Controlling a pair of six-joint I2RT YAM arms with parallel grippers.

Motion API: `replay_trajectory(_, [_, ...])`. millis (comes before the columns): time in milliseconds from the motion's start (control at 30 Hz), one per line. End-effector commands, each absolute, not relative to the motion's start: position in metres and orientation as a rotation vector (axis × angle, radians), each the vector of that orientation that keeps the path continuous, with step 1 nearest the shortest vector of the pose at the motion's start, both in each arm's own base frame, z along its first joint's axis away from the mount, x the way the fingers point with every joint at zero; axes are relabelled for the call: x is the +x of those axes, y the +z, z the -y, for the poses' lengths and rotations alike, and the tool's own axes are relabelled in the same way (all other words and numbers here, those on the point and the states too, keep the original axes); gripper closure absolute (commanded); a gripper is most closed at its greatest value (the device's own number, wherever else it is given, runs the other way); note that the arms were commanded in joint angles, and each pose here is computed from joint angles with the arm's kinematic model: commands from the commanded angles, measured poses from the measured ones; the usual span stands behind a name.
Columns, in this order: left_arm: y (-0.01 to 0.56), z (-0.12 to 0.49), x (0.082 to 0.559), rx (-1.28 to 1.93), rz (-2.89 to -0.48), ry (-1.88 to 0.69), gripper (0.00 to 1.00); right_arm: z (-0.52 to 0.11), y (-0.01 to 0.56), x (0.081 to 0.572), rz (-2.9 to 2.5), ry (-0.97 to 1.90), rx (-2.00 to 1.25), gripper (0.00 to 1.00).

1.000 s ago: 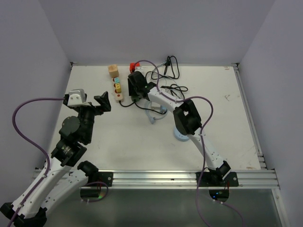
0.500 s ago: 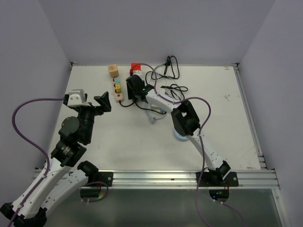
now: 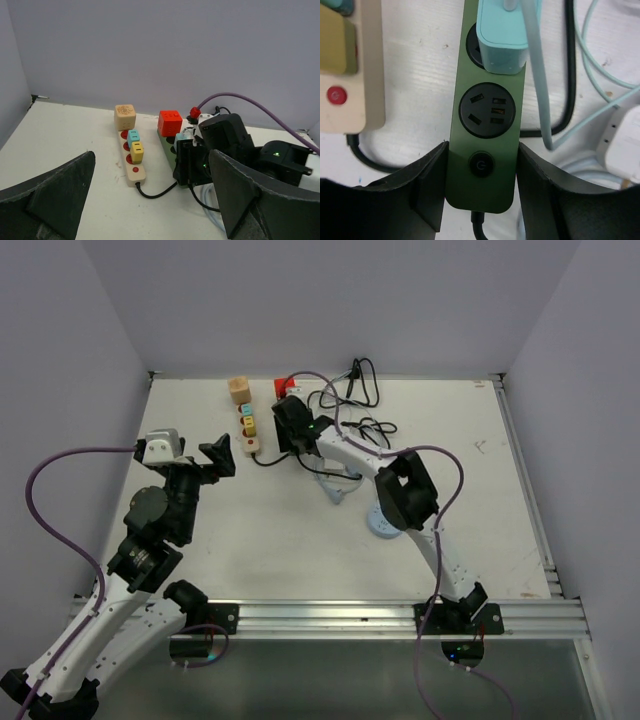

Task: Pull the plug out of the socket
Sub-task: Move the socket to the center of the board.

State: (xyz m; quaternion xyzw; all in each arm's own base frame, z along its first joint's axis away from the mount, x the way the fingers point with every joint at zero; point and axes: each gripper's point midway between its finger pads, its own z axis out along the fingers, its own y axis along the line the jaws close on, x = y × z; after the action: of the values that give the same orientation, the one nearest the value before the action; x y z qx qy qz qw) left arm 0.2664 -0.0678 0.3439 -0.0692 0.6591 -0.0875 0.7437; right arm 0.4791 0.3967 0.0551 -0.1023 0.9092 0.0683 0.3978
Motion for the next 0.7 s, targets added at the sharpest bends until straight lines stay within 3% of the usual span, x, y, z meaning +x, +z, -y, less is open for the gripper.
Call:
replay_trajectory(0, [0.351,0.068,0.267,-0.171,-1.406,-0.204,0.0,-0.389,0.165,0.469,-2.148,0.262,-0.254,1.0])
replay_trajectory(267, [0.346,0.067,0.268,-0.172,-1.417,-0.182,0.01,-0.367,0.221,0.414,-2.121,0.431,-0.295,1.0])
replay_trajectory(667, [0.34,0.065,0.272,-0.169,-1.434,-0.14,0.0,-0.335,0.203,0.308,-2.098,0.581,-0.438,1.0])
